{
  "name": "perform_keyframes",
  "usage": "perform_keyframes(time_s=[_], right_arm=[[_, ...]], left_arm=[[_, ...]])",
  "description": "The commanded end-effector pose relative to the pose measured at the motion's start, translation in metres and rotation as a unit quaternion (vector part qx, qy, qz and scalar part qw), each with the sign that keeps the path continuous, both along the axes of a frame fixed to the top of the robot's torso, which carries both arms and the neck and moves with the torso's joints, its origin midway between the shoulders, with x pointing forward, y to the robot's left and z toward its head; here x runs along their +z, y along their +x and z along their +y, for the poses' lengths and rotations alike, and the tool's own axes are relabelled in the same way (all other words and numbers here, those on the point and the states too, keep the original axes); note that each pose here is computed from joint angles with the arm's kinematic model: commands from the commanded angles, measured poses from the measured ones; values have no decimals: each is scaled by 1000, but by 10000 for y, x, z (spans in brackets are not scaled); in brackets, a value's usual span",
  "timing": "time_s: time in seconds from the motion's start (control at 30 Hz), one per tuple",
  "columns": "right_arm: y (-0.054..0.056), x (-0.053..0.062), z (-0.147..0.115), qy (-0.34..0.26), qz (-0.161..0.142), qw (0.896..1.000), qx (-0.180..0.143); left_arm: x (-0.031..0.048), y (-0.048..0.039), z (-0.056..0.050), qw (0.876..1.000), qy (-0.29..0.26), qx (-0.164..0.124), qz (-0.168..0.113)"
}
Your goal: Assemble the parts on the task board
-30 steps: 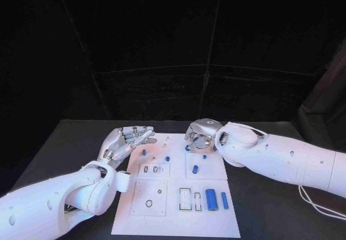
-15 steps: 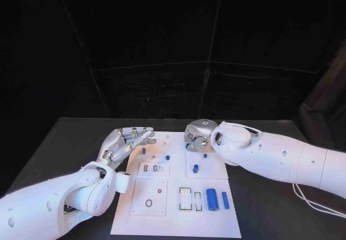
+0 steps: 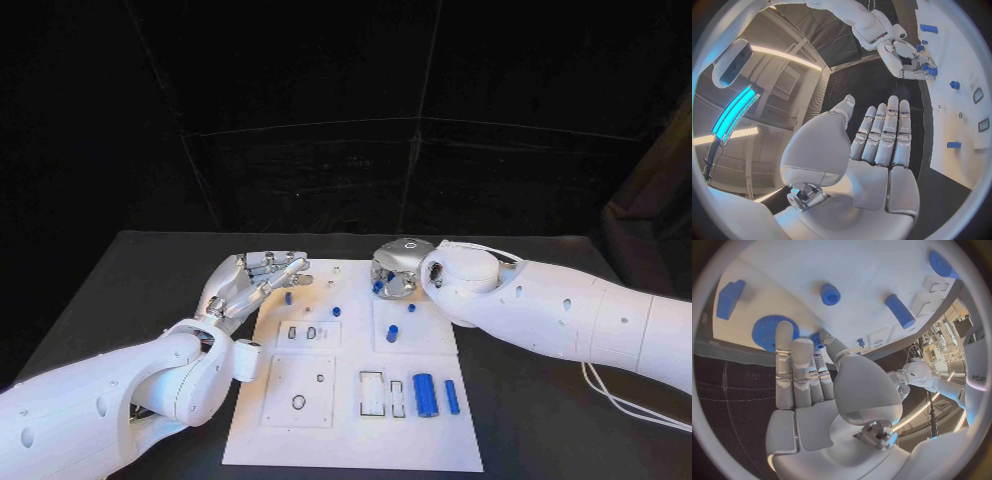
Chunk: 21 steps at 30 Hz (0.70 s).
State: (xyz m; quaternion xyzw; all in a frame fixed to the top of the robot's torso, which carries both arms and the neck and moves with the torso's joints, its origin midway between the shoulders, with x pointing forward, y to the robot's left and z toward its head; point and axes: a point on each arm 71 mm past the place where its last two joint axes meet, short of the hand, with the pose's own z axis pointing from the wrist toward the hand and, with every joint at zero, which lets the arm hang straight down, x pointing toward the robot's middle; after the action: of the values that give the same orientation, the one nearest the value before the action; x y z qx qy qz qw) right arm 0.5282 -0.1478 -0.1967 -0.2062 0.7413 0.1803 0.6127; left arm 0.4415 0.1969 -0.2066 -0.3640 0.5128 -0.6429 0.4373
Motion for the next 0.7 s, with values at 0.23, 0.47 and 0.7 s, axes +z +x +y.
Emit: perform_keyframes(time_s=[0.23, 0.47, 0.7], right_arm=[[-4, 45, 26, 20, -24, 999, 9], [-36, 155, 43, 80, -62, 995, 9], [14, 261, 80, 114, -76, 991, -9]], left_arm=[[3, 9, -4, 1000, 1, -7, -1], [-4, 13, 10, 1000, 2, -6, 1], [-10, 17, 12, 1000, 3, -8, 5]])
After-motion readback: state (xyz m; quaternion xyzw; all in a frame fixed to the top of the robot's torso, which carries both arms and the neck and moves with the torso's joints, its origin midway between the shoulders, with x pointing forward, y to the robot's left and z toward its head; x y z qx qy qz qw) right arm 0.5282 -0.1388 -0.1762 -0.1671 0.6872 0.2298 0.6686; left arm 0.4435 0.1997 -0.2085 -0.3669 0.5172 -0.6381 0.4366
